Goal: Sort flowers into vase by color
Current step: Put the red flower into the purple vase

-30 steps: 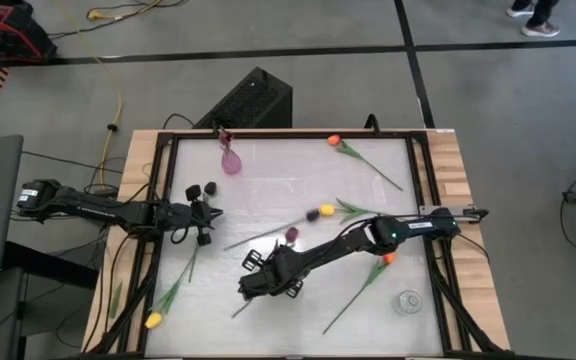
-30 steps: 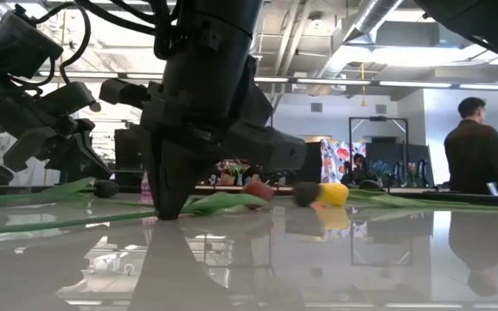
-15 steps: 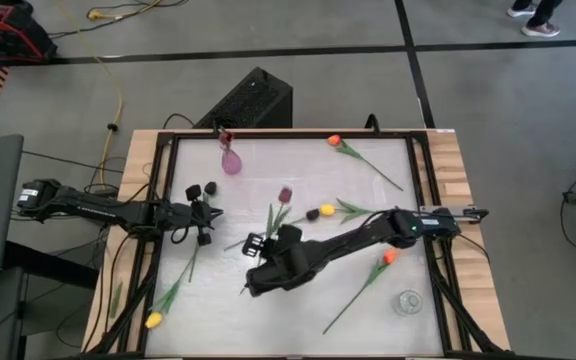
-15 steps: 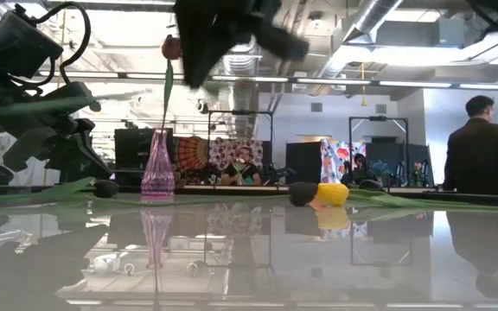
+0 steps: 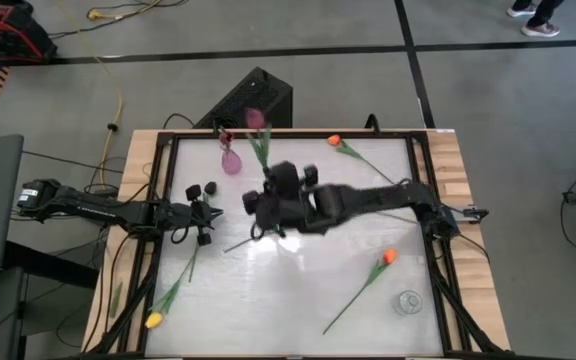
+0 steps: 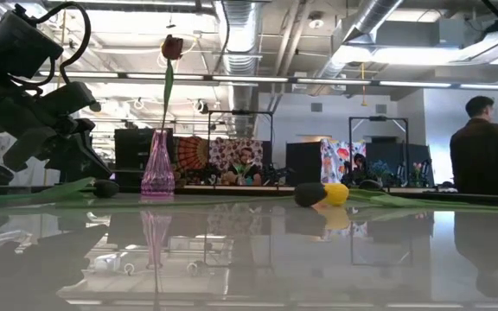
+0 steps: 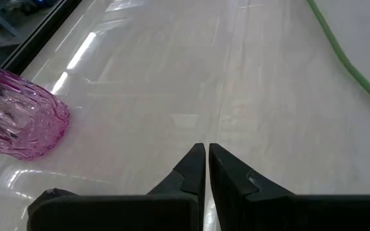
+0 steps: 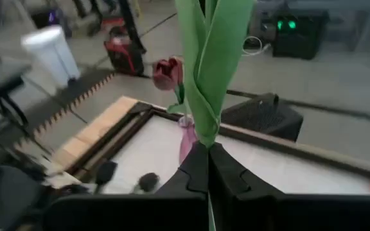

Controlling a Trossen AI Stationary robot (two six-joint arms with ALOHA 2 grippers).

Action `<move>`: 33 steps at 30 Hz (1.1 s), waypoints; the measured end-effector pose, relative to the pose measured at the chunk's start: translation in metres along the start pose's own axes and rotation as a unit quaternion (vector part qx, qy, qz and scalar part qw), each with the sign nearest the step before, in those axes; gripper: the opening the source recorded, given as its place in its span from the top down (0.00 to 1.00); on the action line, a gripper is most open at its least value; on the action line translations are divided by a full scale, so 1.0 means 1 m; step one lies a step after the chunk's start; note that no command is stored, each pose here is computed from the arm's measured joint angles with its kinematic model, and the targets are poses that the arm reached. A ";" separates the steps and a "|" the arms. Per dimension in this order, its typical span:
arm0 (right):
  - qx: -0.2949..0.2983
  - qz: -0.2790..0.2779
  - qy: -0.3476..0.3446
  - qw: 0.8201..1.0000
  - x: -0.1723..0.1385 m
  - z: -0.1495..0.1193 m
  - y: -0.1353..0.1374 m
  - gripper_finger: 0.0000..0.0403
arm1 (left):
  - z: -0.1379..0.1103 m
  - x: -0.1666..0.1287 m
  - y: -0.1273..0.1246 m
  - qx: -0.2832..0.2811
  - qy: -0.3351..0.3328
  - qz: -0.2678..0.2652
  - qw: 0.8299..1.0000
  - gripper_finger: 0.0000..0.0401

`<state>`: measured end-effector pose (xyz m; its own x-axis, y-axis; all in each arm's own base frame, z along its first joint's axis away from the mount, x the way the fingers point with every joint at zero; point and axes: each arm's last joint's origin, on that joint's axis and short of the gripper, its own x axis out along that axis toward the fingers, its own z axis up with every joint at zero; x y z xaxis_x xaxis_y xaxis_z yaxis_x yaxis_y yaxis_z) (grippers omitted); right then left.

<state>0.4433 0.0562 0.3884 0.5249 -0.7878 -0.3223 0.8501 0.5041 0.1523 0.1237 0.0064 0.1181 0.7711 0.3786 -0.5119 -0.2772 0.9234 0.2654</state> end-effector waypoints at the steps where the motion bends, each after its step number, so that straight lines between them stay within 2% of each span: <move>1: -0.025 0.001 0.003 1.000 0.006 0.004 -0.003 0.95 | 0.000 0.000 0.000 0.000 0.000 0.000 1.000 0.97; 5: -0.094 0.014 0.022 0.995 0.041 0.028 -0.021 0.95 | 0.000 0.000 0.000 0.000 0.000 0.000 1.000 0.97; 9: -0.120 0.077 0.036 0.989 0.096 0.056 -0.049 0.95 | 0.000 0.000 0.000 0.000 0.000 0.000 1.000 0.97; 14: -0.110 0.104 -0.006 0.988 0.141 0.087 -0.082 0.96 | 0.000 0.000 0.000 0.000 0.000 0.000 1.000 0.97; 19: -0.097 0.193 -0.059 0.974 0.170 0.113 -0.107 0.96 | 0.000 0.000 0.000 0.000 0.000 0.000 1.000 0.97; 24: -0.090 0.263 -0.115 0.954 0.199 0.110 -0.118 0.96 | 0.000 0.000 0.000 0.000 0.000 0.000 1.000 0.97; 29: -0.046 0.352 -0.165 0.920 0.233 0.094 -0.135 0.96 | 0.000 0.000 0.000 0.000 0.000 0.000 1.000 0.97; 33: -0.048 0.367 -0.161 0.915 0.246 0.079 -0.142 0.96 | 0.000 0.000 0.000 0.000 0.000 0.000 1.000 0.97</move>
<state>0.4549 -0.2378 0.3612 0.9512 -0.2810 0.1272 0.2650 0.9555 0.1295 0.1237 0.0064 0.1181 0.7713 0.3786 -0.5116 -0.2773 0.9234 0.2653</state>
